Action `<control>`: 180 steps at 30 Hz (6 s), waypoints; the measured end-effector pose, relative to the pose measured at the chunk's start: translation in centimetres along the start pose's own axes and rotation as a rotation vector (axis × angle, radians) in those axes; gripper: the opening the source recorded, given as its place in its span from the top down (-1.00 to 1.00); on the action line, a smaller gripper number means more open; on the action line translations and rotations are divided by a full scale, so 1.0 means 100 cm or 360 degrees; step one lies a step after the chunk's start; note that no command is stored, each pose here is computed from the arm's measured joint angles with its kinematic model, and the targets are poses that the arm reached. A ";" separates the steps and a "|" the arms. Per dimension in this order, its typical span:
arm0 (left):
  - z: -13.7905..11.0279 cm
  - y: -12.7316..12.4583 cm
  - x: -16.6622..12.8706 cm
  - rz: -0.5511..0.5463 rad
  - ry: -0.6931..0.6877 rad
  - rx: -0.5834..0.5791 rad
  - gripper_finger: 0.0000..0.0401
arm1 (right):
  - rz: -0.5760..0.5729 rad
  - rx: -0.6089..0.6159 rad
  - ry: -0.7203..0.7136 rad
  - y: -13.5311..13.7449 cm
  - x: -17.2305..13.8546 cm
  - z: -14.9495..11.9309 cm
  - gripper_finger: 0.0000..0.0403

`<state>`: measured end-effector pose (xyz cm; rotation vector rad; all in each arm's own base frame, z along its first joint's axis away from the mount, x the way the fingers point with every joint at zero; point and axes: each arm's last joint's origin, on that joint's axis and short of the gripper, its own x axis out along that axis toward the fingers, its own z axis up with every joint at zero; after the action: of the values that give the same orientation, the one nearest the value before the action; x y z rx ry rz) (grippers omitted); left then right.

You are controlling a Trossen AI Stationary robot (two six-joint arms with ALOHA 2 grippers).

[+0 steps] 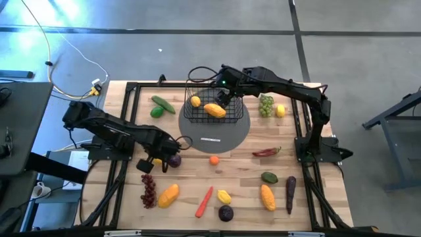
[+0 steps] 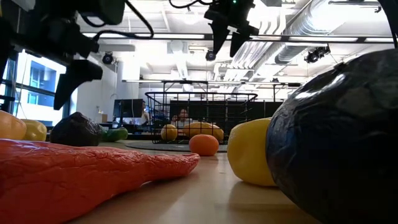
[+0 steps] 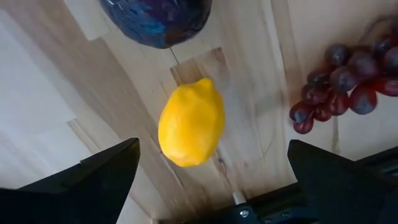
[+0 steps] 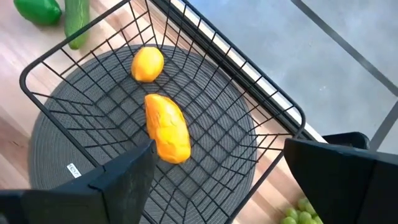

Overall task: Build produce basket
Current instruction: Put the yellow lemon into the basket

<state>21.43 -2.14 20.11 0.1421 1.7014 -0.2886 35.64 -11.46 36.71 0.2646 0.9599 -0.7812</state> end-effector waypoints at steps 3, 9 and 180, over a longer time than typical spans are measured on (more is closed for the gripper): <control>0.006 0.002 0.009 -0.0010 0.0073 -0.0006 -0.98 | -0.0004 -0.0011 0.0010 0.000 0.000 -0.001 -0.66; 0.014 0.006 0.023 0.0010 0.0186 -0.0014 -0.98 | -0.0016 -0.0025 0.0043 -0.001 0.000 -0.003 -0.66; -0.001 0.202 -0.069 0.0768 -0.1277 -0.1431 -0.34 | -0.0505 0.0120 0.0178 -0.141 -0.084 -0.033 -0.66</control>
<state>27.62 17.79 24.68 -0.2125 0.8279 0.7040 20.88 -15.64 43.50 0.2259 1.0944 -1.1035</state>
